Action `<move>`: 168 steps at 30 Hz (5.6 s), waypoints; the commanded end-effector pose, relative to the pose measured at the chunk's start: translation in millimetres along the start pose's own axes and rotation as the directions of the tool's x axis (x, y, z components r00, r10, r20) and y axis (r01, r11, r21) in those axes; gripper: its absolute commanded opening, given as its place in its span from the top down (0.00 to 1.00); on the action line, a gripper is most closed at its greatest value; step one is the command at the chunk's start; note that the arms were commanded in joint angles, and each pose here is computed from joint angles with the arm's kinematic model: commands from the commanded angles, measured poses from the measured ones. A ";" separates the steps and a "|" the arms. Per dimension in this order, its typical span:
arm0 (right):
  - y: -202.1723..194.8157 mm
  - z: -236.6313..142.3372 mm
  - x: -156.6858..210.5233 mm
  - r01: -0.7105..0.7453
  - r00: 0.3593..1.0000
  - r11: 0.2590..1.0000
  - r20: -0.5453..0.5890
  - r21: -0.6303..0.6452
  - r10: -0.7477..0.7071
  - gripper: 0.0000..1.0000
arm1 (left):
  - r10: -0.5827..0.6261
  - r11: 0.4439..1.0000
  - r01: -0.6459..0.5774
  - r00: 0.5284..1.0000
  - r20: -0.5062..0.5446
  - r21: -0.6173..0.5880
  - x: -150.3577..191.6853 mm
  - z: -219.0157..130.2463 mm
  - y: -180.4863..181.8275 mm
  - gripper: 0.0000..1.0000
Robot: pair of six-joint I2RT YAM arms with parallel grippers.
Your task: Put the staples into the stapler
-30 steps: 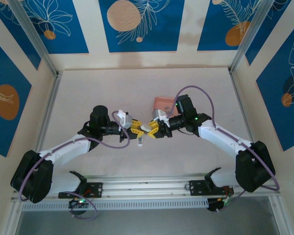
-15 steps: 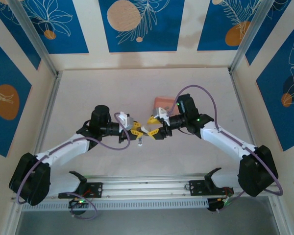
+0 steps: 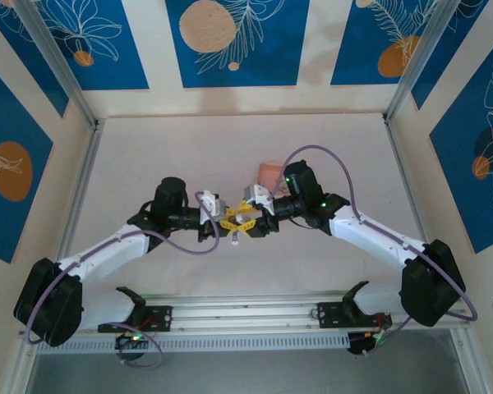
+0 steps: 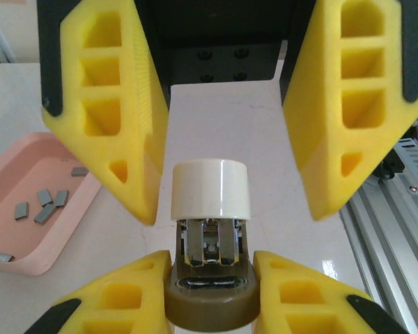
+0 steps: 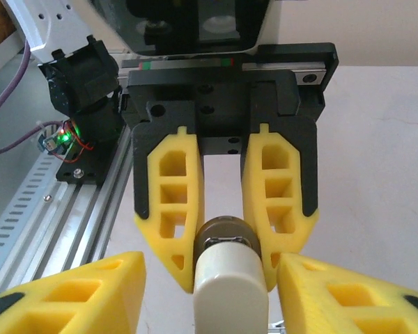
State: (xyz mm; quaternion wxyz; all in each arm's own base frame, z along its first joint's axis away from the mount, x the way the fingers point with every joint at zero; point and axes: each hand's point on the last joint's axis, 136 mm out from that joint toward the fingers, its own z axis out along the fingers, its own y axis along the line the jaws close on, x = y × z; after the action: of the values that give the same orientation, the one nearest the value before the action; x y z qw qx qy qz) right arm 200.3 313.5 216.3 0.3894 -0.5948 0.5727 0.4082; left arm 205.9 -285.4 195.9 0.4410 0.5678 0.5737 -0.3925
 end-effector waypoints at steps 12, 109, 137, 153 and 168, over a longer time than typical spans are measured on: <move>-6.3 -11.3 -8.4 -0.014 0.998 1.000 0.062 0.007 0.014 0.69 | 0.058 0.998 -0.058 0.998 -0.004 0.012 -10.0 3.5 0.9 0.92; -64.1 -88.0 34.2 -0.822 0.560 0.417 0.411 0.388 0.720 0.89 | -0.163 0.962 0.188 0.978 0.133 -0.200 -34.9 -4.3 40.9 0.49; -26.4 -63.8 -18.7 -0.260 0.964 0.928 0.135 0.266 0.231 0.94 | -0.684 0.729 0.684 0.727 0.057 0.020 -17.9 10.8 12.1 0.31; -28.8 -58.7 -22.8 -0.253 0.964 0.939 0.138 0.233 0.225 0.93 | -0.690 0.724 0.689 0.723 0.036 0.036 -8.6 24.2 11.4 0.35; -33.3 -56.3 -23.8 -0.255 0.963 0.938 0.148 0.233 0.225 0.93 | -0.679 0.734 0.676 0.734 0.033 0.061 -10.7 26.0 6.9 0.48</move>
State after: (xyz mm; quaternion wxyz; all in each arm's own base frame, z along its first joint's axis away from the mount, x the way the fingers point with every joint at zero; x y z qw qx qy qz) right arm 234.6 264.9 239.1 0.4207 -0.4272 0.6905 0.4046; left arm 225.2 -308.9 198.4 0.2807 0.2999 0.7330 -0.5422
